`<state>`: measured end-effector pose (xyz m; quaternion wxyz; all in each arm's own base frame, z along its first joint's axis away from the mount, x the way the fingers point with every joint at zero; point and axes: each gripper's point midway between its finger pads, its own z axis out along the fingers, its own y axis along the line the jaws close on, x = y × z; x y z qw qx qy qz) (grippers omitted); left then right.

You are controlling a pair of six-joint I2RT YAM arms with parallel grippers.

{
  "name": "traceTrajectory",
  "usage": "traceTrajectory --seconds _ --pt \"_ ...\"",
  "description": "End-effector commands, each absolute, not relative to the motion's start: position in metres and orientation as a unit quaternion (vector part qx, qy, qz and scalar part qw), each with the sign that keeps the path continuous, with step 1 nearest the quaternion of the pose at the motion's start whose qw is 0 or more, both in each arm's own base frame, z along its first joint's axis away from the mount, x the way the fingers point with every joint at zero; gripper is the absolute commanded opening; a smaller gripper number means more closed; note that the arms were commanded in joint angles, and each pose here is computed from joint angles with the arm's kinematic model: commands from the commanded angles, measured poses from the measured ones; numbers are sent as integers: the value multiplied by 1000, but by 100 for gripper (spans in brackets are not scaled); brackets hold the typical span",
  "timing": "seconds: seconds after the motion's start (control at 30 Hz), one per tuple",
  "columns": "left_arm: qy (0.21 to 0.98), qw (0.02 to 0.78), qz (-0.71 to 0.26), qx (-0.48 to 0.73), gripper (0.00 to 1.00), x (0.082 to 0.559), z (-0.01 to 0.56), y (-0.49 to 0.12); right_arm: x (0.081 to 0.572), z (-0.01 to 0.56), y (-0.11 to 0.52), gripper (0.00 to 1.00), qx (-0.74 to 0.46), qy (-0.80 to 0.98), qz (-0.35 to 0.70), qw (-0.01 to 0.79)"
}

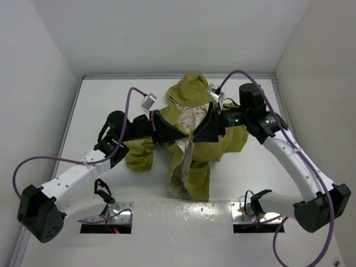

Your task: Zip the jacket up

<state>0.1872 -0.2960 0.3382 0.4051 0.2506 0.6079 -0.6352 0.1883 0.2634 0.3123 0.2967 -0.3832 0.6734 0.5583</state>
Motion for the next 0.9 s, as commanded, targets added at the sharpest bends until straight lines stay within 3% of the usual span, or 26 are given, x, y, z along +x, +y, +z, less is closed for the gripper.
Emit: traceTrajectory --seconds 0.0,0.17,0.3,0.6,0.67,0.87 --pt "582 432 -647 236 0 190 358 -291 190 329 262 53 -343 651 612 292" --pt "574 437 -651 237 0 189 363 -291 196 323 264 53 -279 667 642 255" --pt "574 437 -651 237 0 187 361 -290 202 316 268 48 -242 677 656 231" --pt "572 445 -649 231 0 189 365 -288 195 325 272 14 -273 649 668 239" --pt "581 439 -648 223 0 193 361 -288 188 326 273 2 -294 640 668 242" --pt "580 439 -652 216 0 196 365 -289 179 317 272 0 -336 644 643 245"
